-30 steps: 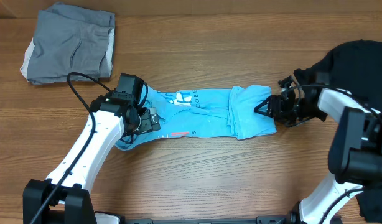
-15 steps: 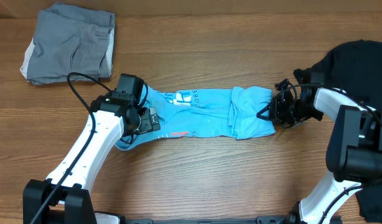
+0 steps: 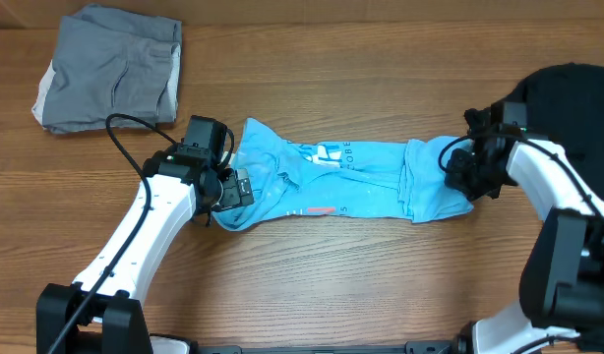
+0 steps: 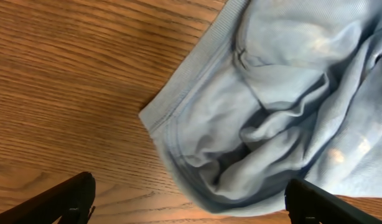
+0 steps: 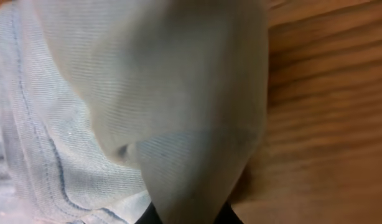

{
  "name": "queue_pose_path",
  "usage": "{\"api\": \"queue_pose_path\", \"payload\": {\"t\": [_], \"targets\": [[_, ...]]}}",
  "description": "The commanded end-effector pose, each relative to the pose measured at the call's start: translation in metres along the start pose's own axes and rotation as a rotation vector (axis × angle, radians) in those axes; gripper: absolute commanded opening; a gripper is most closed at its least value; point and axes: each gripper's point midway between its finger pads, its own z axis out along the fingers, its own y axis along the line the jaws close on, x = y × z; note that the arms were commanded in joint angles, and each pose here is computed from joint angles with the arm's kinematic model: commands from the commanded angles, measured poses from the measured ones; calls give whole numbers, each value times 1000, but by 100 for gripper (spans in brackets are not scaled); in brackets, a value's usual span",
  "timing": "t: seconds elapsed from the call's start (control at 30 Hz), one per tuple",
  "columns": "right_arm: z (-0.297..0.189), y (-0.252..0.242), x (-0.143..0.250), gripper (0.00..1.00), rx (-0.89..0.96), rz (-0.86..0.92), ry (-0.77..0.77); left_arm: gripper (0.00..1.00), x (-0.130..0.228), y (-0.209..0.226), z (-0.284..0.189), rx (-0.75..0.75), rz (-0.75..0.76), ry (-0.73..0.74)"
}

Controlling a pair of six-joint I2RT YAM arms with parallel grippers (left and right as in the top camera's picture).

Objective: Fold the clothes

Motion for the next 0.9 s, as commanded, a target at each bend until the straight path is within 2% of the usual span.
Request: {"api": "queue_pose_path", "payload": {"t": [0.0,0.6,0.87], "targets": [[-22,-3,-11,4,134,37,-108,100,0,-2,-4,15,19,-12],[-21,114,23,4,39,-199,-164,100,0,-2,-4,16,18,-13],[0,147,46,4,27,-262,-129,100,1,-1,-4,13,19,-8]]}}
